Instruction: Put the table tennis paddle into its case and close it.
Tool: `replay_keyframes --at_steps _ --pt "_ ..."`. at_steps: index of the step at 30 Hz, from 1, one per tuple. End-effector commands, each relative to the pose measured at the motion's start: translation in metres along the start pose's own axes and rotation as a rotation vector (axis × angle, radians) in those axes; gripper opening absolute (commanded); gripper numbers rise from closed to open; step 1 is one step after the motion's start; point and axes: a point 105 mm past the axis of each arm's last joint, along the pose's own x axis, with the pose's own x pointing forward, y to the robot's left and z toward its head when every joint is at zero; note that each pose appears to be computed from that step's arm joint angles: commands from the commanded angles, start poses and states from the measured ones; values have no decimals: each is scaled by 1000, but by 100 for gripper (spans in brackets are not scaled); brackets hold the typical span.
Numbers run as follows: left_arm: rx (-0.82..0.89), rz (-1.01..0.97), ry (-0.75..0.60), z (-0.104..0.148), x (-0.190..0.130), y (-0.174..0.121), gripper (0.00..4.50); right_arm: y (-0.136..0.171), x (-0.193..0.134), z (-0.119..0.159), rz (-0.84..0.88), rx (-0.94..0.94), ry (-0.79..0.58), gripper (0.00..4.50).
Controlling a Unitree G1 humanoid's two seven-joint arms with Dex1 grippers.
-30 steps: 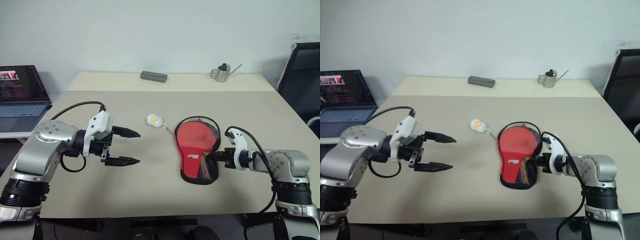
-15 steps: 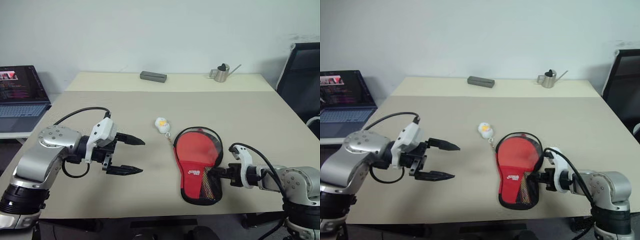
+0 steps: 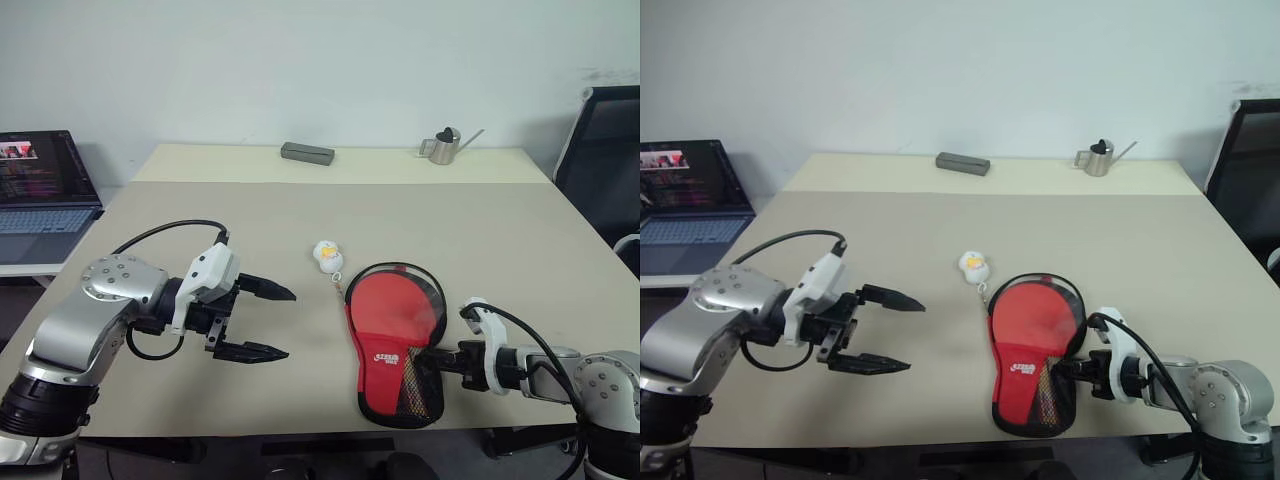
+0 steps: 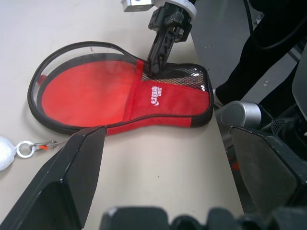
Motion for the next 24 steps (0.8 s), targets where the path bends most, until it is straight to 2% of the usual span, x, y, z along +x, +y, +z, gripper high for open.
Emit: replay_keyframes --at_steps 1,24 --pt "23 -9 -4 6 -1 -2 450 4 -2 -2 6 -17 13 3" --pt "16 6 3 3 0 -2 450 -10 -11 15 -59 -46 12 3"
